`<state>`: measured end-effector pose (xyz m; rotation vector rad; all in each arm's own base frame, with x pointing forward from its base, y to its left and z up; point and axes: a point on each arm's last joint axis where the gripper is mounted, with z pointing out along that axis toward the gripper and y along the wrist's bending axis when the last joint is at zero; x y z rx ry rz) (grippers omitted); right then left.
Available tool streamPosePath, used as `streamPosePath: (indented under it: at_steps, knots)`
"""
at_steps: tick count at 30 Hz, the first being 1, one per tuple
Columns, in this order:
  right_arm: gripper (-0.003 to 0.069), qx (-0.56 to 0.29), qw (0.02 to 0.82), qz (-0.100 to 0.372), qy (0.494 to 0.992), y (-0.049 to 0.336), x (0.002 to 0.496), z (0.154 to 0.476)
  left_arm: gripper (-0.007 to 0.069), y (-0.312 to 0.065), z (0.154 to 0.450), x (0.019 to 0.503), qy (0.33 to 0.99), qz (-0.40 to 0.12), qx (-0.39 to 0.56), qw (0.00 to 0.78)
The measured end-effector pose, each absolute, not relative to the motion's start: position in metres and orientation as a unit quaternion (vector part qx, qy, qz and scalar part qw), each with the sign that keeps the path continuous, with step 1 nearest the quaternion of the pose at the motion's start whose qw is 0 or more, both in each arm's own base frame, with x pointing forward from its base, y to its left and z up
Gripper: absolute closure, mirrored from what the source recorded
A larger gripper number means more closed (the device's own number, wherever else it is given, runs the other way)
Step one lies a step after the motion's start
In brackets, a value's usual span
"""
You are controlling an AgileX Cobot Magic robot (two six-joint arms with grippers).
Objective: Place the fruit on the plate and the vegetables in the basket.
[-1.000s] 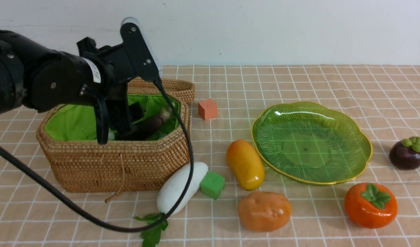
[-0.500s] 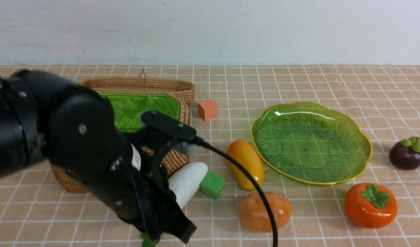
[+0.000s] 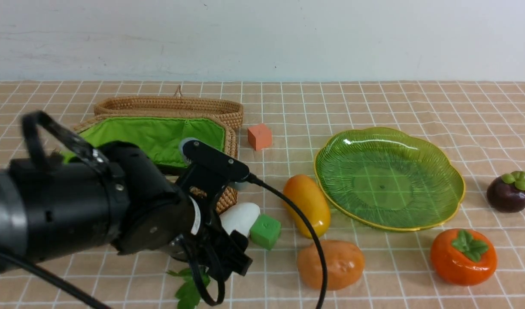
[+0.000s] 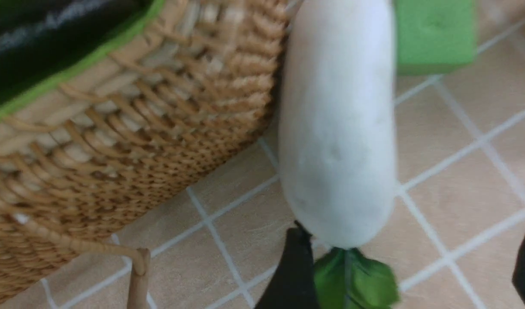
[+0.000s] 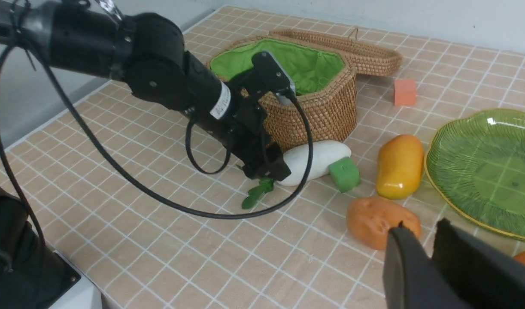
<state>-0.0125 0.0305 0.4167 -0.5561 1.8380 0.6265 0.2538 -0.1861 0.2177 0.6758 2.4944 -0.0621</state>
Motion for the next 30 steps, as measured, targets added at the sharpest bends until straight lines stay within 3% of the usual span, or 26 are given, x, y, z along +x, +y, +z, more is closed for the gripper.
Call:
streamPosePath:
  at_steps: [5, 11, 23, 30]
  knots:
    - [0.0552, -0.233, 0.532, 0.264, 0.77, 0.031, -0.013, 0.417, 0.0007, -0.189, 0.195, 0.266, 0.93, 0.006, 0.242, 0.275]
    - [0.055, -0.233, 0.532, 0.265, 0.77, 0.031, -0.013, 0.417, 0.0055, -0.197, 0.183, 0.274, 0.92, -0.002, 0.256, 0.296]
    - [0.0542, -0.233, 0.532, 0.266, 0.77, 0.031, -0.013, 0.417, 0.007, -0.201, 0.16, 0.277, 0.924, 0.002, 0.265, 0.274]
    - [0.0541, -0.236, 0.526, 0.265, 0.773, 0.031, -0.013, 0.416, 0.0169, -0.201, 0.155, 0.278, 0.925, 0.004, 0.267, 0.269]
